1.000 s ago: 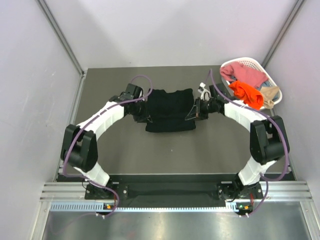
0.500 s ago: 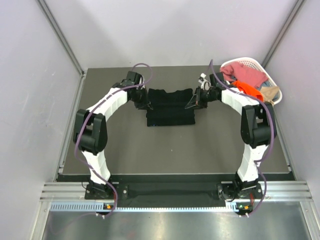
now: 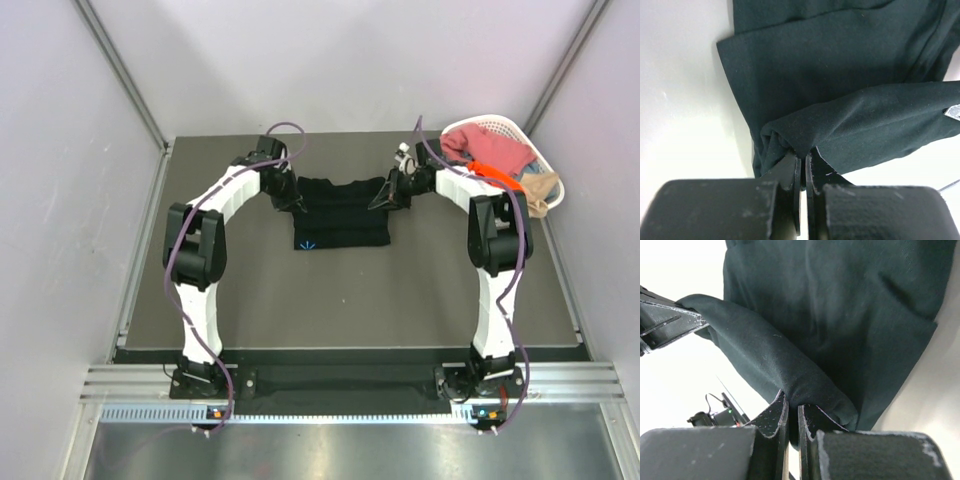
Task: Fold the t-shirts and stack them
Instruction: Fold the tshirt
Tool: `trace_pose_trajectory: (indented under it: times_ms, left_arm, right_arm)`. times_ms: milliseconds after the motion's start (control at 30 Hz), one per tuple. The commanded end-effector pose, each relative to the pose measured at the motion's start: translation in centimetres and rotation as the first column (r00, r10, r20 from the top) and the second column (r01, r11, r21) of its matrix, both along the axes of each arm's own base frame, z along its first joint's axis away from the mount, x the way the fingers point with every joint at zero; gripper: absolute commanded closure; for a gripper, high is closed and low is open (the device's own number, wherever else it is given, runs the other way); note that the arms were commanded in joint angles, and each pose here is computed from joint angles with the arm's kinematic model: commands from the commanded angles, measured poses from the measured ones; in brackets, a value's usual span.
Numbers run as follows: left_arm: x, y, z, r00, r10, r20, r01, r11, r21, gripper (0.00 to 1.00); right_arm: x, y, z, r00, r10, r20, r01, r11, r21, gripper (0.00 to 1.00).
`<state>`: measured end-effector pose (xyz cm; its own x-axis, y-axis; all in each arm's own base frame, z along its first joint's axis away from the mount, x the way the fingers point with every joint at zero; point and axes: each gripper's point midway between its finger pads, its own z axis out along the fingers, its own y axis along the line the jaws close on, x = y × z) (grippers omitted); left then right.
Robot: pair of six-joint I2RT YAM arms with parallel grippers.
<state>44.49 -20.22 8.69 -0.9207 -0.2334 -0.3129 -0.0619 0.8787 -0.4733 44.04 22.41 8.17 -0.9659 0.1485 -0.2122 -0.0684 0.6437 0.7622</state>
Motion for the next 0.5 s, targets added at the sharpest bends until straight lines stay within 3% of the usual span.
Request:
trace_pose_trajectory:
  times_ms: [0, 467]
  left_arm:
    - [1.9, 1.0, 0.9, 0.999, 0.019, 0.041, -0.019, 1.000, 0.001, 1.00]
    - [5.0, 0.4, 0.7, 0.998, 0.054, 0.035, -0.052, 0.997, -0.057, 1.00]
  right_arm:
    - [2.3, -0.4, 1.3, 0.999, -0.016, 0.052, 0.015, 1.000, 0.019, 1.00]
    - [4.4, -0.7, 0.3, 0.999, -0.044, 0.028, 0.043, 0.999, 0.032, 1.00]
